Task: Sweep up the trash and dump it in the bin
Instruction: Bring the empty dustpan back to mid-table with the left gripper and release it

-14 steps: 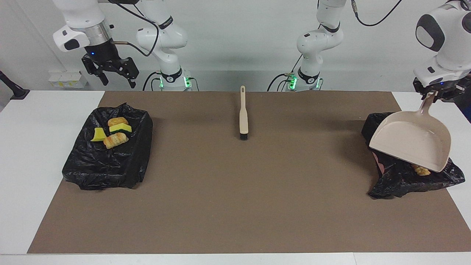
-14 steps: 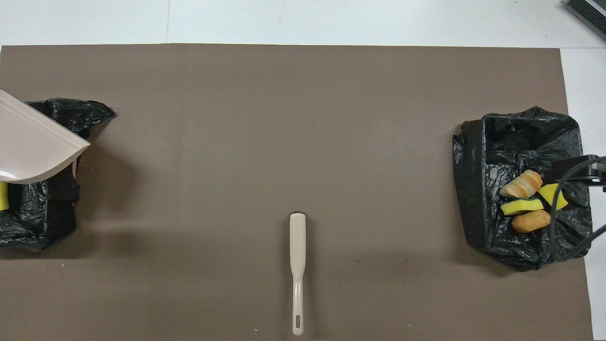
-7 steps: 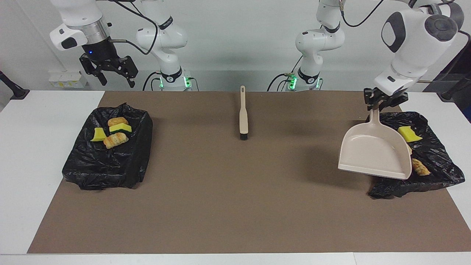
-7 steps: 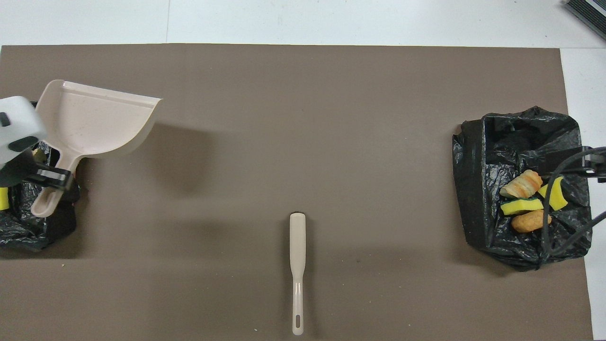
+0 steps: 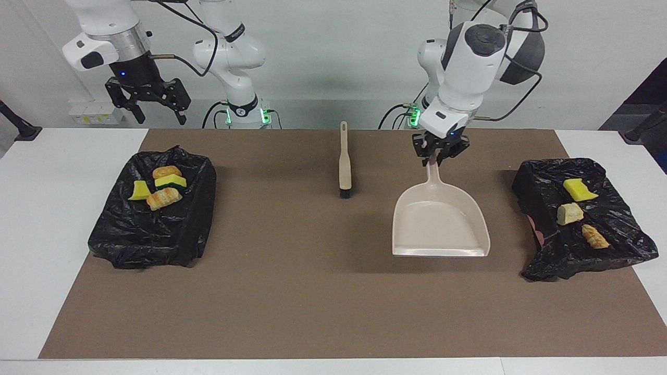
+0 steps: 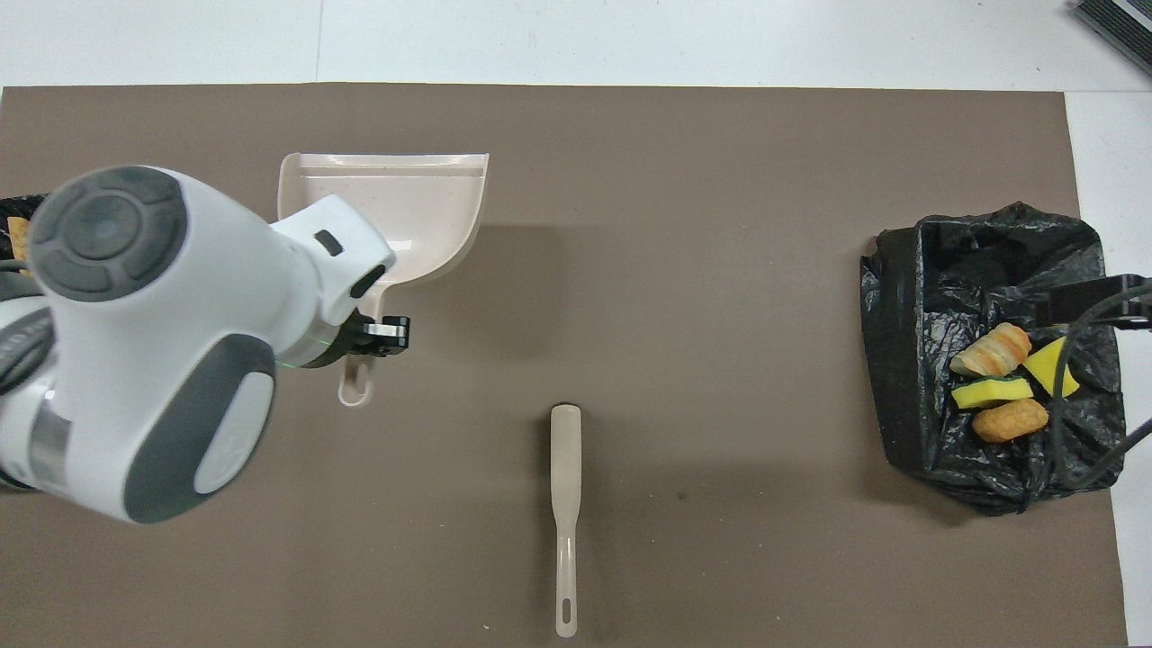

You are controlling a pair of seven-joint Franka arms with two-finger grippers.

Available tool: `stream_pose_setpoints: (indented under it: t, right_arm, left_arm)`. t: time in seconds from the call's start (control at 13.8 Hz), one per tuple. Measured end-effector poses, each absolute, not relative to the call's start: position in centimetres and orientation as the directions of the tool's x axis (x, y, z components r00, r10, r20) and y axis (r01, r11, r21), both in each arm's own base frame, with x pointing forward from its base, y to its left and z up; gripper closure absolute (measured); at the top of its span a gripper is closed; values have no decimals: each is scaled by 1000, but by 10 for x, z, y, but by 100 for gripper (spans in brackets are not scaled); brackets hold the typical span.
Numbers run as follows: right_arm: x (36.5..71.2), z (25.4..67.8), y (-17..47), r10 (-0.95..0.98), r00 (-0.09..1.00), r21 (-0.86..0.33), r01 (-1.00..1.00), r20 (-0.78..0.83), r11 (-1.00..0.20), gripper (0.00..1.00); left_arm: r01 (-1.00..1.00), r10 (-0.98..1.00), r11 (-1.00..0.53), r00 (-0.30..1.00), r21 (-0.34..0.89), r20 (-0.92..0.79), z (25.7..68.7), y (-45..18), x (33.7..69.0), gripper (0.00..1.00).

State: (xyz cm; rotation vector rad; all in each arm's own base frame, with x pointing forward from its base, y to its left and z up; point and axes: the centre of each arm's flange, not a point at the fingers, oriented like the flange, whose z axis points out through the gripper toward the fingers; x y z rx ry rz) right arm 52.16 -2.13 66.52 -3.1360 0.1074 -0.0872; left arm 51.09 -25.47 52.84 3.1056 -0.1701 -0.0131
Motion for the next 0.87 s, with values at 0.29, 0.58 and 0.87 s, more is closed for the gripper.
stream_pose_setpoints:
  t: [0.29,0.58,0.87]
  right_arm:
    - [521,665,-37,-96,994,-5,-96,55,-995,0]
    - [520,665,-42,-104,993,-5,-104,55,-995,0]
    - [521,665,-34,-91,994,-4,-91,55,-996,0]
  left_arm:
    - [-141,-140,-988,990,69,25,478,-306,521,68]
    - [-144,-143,-986,990,86,14,396,-365,521,68]
    - [-122,-121,-988,993,96,18,358,-395,514,67]
